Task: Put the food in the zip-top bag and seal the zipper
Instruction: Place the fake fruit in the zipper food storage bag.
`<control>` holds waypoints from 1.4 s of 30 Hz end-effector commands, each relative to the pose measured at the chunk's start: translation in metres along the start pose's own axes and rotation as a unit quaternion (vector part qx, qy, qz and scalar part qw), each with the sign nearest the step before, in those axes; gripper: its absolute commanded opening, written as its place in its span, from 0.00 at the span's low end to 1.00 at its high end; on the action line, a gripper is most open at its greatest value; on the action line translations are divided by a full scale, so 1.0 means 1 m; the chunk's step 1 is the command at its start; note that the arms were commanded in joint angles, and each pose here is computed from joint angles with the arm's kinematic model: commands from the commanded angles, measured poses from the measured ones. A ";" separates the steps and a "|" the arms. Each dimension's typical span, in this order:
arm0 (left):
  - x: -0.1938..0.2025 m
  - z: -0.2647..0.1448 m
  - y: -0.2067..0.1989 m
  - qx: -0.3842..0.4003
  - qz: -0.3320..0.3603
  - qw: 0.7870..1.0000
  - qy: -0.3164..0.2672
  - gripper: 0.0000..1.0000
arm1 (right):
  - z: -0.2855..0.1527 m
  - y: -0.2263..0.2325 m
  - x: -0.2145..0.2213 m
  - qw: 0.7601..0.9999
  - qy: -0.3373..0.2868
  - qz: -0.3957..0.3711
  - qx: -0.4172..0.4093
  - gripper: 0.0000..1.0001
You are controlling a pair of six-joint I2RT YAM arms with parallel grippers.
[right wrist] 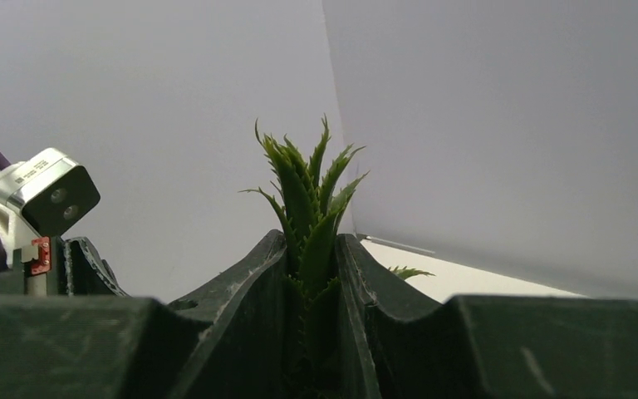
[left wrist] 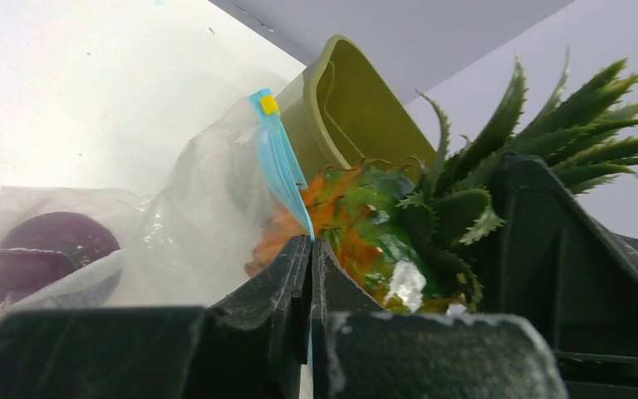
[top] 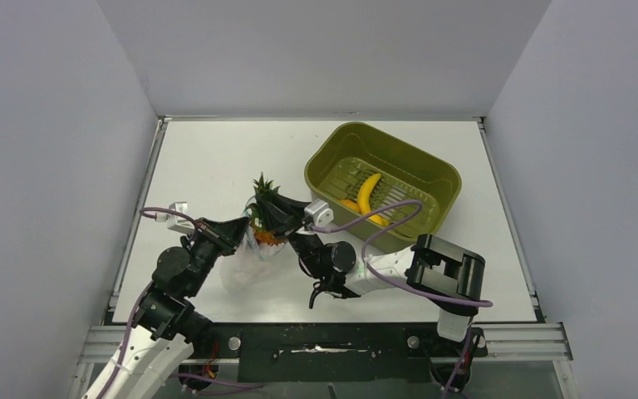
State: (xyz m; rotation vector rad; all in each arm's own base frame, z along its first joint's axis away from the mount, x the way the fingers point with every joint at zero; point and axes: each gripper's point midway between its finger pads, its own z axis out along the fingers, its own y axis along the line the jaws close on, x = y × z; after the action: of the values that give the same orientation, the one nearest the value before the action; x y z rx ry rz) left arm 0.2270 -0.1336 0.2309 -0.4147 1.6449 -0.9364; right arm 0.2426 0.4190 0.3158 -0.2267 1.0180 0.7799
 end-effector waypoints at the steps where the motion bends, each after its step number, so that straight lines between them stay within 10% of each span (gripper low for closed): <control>1: -0.017 -0.007 -0.030 0.037 -0.046 0.998 -0.009 0.00 | 0.018 0.011 -0.047 0.993 -0.105 0.030 -0.046 0.22; 18: -0.022 -0.015 -0.010 -0.016 -0.072 0.997 -0.028 0.00 | -0.028 0.005 0.028 0.996 0.012 0.068 -0.051 0.48; 27: -0.026 -0.019 -0.020 0.014 -0.117 0.992 -0.039 0.00 | -0.029 0.015 0.060 0.978 0.193 -0.013 -0.080 0.67; 35: -0.043 -0.021 -0.054 0.105 -0.162 0.979 -0.068 0.00 | -0.030 0.007 0.060 0.956 0.281 -0.013 -0.083 0.43; 42: -0.042 -0.010 -0.069 0.134 -0.153 0.977 -0.059 0.00 | -0.026 0.001 0.009 0.952 0.292 0.016 -0.094 0.50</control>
State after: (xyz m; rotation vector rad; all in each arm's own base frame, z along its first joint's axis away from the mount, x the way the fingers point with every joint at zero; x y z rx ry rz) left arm 0.2219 -0.1366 0.2593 -0.6211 1.5081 -1.1888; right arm 0.2382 0.4261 0.2551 -0.6319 1.5103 0.7897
